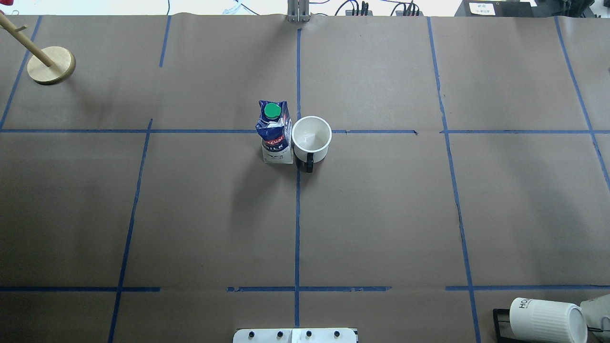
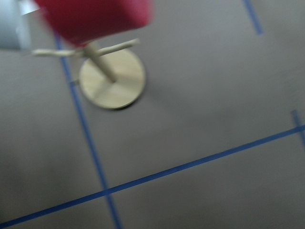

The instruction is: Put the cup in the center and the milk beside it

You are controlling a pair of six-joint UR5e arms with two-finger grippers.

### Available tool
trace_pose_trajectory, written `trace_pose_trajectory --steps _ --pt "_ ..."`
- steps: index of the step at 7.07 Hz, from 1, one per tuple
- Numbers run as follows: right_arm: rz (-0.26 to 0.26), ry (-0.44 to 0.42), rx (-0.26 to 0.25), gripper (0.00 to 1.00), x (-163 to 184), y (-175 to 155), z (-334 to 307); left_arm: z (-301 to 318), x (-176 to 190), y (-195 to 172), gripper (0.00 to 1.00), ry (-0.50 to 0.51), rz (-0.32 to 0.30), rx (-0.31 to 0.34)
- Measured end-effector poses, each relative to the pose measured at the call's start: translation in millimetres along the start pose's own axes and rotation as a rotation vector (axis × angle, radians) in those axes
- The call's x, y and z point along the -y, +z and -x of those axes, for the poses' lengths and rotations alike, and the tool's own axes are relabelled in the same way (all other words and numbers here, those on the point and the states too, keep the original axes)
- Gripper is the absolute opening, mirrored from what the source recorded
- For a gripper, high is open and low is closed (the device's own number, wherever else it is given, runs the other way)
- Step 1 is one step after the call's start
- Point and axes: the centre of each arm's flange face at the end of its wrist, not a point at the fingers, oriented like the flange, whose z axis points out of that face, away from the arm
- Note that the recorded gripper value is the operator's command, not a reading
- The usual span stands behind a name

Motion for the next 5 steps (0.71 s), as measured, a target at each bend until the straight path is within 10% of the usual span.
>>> trace_pose_trajectory --steps 5 --pt "0.107 0.007 0.009 1.00 -61.5 29.4 -59.3 71.6 -47.1 24.8 1.00 -0.160 0.097 -0.027"
